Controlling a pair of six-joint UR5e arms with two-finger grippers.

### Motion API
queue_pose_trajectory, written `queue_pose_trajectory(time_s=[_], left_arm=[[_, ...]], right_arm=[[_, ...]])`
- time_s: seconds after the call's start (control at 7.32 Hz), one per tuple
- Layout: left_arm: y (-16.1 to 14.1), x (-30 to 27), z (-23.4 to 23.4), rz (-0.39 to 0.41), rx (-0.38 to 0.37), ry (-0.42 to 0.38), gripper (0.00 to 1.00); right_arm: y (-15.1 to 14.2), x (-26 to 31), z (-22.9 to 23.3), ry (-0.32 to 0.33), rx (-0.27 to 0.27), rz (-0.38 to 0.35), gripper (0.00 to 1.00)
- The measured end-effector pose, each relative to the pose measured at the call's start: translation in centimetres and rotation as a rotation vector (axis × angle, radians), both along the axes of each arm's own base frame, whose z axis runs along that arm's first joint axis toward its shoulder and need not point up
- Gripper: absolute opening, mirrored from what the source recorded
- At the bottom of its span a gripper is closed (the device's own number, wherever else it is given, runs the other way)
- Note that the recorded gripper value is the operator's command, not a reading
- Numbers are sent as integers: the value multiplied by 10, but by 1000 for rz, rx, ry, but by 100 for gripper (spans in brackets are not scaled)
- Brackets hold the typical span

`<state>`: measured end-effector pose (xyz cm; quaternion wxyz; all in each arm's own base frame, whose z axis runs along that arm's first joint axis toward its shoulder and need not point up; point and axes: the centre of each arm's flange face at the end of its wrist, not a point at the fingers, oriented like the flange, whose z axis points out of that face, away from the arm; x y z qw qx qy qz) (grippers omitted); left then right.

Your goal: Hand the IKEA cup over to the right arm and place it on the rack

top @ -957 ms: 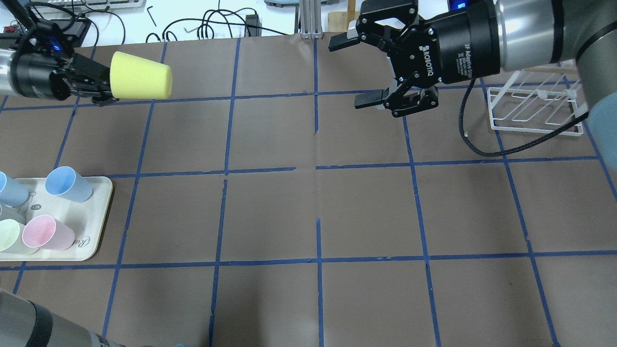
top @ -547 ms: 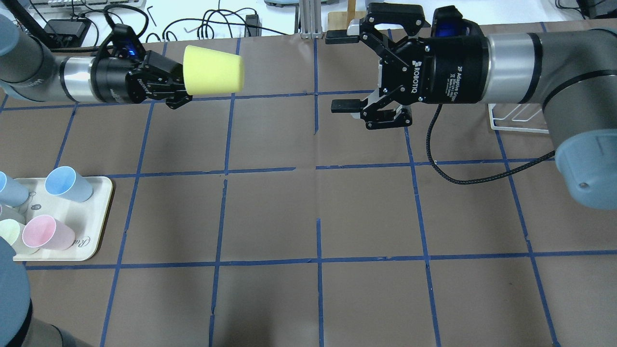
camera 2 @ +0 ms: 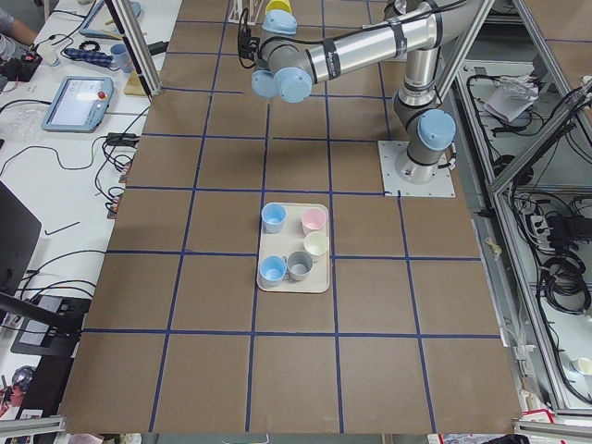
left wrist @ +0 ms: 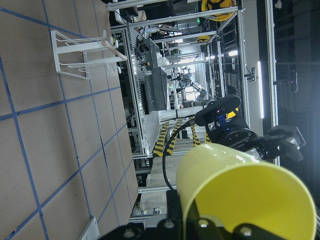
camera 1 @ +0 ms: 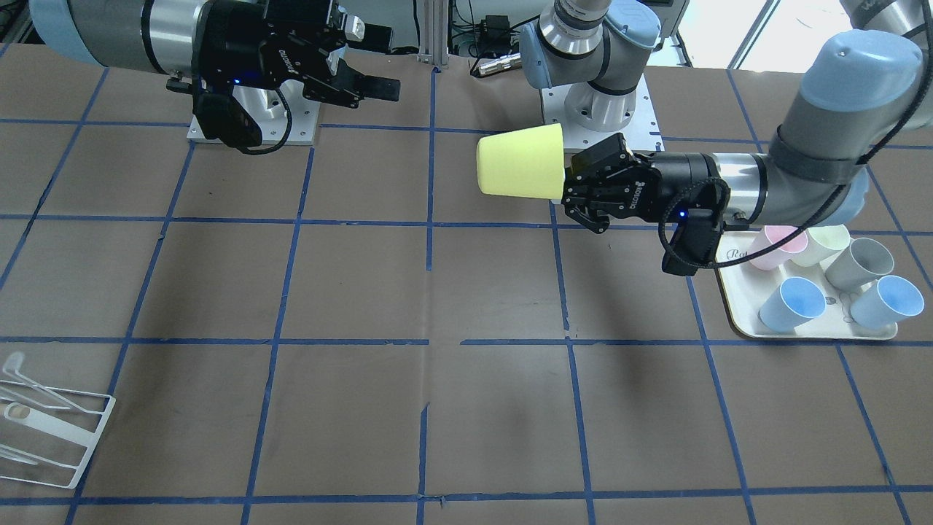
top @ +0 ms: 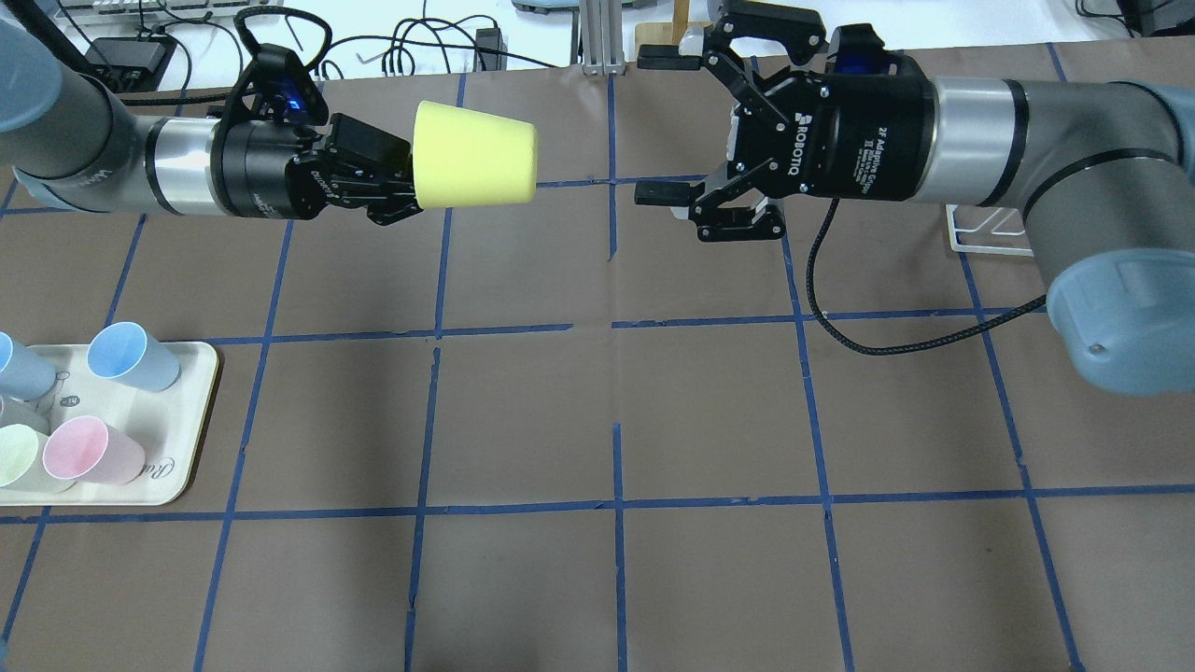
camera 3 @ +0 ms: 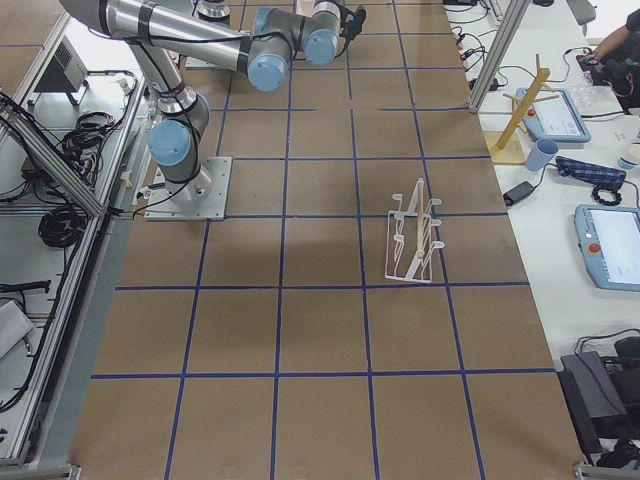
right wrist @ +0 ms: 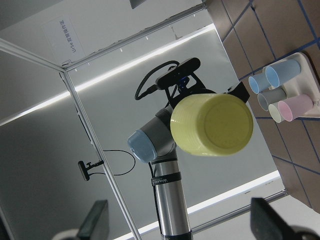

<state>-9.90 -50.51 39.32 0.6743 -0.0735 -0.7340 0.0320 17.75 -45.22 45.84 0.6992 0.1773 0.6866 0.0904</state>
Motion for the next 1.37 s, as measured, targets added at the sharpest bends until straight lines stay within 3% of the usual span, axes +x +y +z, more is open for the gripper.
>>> queue_pose_trajectory(time_s=[0.27, 0.68, 1.37], left_arm=[[15, -6, 12, 1, -27, -4, 11], [25, -13, 21, 22, -64, 0, 14], [27, -42, 32, 81, -76, 33, 14]], right_arm=[[-20, -3, -13, 6, -84, 0, 100], [-23, 3, -15, 15, -140, 13, 100], [-14, 28, -18, 9, -112, 66, 100]])
